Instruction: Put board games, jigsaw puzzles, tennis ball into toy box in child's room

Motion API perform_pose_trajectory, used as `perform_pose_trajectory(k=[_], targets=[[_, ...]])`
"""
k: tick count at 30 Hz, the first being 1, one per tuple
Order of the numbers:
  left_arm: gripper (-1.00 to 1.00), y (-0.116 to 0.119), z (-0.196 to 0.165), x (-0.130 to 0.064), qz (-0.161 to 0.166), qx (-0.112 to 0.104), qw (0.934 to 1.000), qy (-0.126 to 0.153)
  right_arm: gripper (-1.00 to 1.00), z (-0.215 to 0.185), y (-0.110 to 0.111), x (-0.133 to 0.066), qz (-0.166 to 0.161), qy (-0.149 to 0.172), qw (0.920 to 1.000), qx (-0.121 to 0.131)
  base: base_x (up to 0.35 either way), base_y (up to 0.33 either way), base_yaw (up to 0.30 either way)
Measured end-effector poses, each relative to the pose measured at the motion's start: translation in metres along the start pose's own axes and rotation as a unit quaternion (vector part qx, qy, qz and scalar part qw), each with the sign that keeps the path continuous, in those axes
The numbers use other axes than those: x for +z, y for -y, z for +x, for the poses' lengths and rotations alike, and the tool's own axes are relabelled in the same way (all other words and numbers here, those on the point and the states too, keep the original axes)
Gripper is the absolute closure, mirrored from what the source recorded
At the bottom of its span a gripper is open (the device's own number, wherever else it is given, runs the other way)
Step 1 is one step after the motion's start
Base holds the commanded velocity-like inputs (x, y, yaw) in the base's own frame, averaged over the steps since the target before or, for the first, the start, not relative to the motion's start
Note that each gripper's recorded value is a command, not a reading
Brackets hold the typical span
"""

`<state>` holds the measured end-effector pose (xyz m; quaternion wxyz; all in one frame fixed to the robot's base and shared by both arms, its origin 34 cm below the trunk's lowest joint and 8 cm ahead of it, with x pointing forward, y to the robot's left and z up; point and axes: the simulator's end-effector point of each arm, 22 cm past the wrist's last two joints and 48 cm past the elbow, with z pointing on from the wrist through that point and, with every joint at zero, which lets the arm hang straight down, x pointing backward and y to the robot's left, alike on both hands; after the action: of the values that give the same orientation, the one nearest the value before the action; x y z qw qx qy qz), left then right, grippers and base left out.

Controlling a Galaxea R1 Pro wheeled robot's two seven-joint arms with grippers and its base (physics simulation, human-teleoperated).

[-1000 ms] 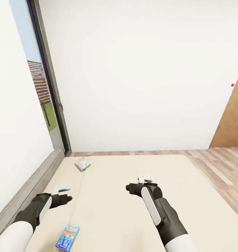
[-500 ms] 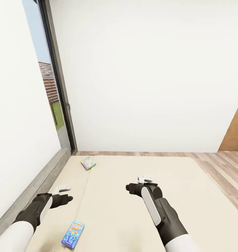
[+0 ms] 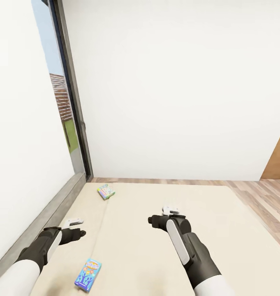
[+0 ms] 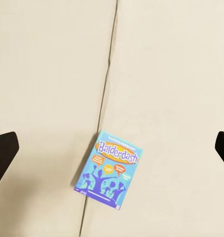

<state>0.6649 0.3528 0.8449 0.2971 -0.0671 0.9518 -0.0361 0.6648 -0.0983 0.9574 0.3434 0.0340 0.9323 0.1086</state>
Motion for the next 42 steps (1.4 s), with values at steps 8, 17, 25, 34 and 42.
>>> perform_pose_trajectory(k=[8, 17, 25, 34, 42], targets=[[-1.00, -0.0001, 0.0000, 0.0002, 0.000, 0.000, 1.0000, 0.000, -1.00, 0.0003, -0.0004, 0.0002, -0.001, -0.001, 1.0000, 0.001, 0.000, 0.000, 0.001], [-1.00, -0.0001, 0.0013, 0.0014, 0.000, 0.000, 1.0000, -0.001, -1.00, 0.0015, -0.0003, 0.0015, -0.002, -0.002, 1.0000, 0.002, 0.000, 0.000, 0.000], [-1.00, -0.0006, 0.0044, 0.0040, -0.001, 0.000, 1.0000, -0.005, -1.00, 0.0040, 0.0001, 0.0041, -0.002, -0.005, 1.0000, 0.003, 0.000, 0.000, 0.000], [-1.00, -0.0002, 0.0049, 0.0045, -0.001, 0.000, 1.0000, -0.005, -1.00, 0.0049, 0.0000, 0.0045, -0.002, -0.006, 1.0000, 0.002, 0.000, 0.000, 0.000], [-1.00, -0.0007, 0.0050, 0.0044, -0.001, 0.000, 1.0000, -0.005, -1.00, 0.0028, -0.0002, 0.0044, -0.002, -0.002, 1.0000, 0.004, 0.000, 0.000, -0.002]])
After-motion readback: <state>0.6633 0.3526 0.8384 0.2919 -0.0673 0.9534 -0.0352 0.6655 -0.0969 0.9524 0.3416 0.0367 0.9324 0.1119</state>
